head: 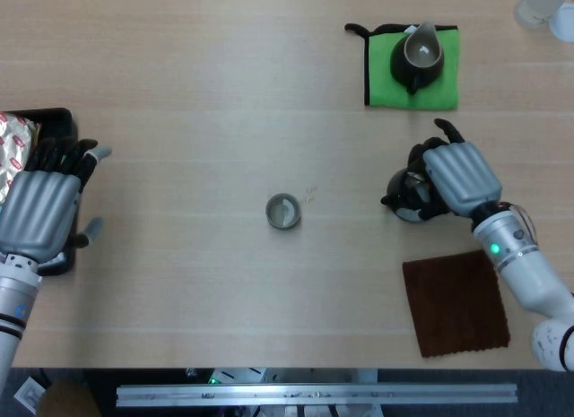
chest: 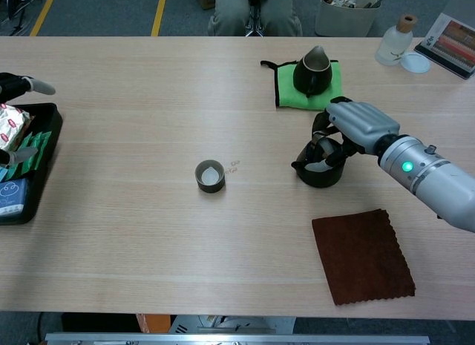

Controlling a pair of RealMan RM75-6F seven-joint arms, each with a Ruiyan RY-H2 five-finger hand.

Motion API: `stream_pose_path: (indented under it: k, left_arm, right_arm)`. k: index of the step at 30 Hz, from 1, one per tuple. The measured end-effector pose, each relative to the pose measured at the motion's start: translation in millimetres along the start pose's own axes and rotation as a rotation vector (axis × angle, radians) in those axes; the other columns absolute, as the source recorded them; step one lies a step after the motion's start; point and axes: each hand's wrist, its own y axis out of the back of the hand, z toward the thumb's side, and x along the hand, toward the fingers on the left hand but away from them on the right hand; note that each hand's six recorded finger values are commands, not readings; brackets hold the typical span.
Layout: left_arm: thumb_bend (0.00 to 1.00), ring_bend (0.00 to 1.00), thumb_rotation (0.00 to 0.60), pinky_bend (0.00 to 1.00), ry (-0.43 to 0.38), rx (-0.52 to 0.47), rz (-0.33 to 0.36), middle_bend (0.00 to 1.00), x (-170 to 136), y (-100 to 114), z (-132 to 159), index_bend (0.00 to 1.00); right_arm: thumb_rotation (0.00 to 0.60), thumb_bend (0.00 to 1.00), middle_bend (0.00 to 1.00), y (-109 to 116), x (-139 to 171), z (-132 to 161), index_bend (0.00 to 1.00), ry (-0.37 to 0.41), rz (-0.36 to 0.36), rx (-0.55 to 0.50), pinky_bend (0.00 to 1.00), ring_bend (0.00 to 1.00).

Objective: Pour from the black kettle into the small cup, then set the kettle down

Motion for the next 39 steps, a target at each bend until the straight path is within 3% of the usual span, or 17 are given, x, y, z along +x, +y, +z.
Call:
stream_pose_path:
  k: [12, 25, 39]
  left_arm:
    - [0.27, 0.09, 0.600, 0.09, 0.003, -0.001, -0.002, 0.13, 0.3, -0.5, -0.8, 0.14]
    - [0.27, 0.09, 0.600, 0.09, 0.002, -0.002, -0.007, 0.13, 0.6, -2.3, -1.0, 0.14]
    - [0.27, 0.09, 0.600, 0.09, 0.005, -0.006, -0.001, 0.13, 0.0, 0.0, -2.4, 0.14]
  right_arm:
    - [0.471, 0.00, 0.44, 4.5, -1.3, -1.5, 0.80, 0.002, -0.011, 0.050, 0.00, 0.28]
    - [0.470, 0.00, 0.36, 5.8, -0.7, -4.4, 0.79, 0.008, -0.023, 0.145, 0.00, 0.17]
    - [0.470, 0.00, 0.25, 10.5, -1.5, -2.0, 0.48, 0.012, -0.037, 0.209, 0.00, 0.09]
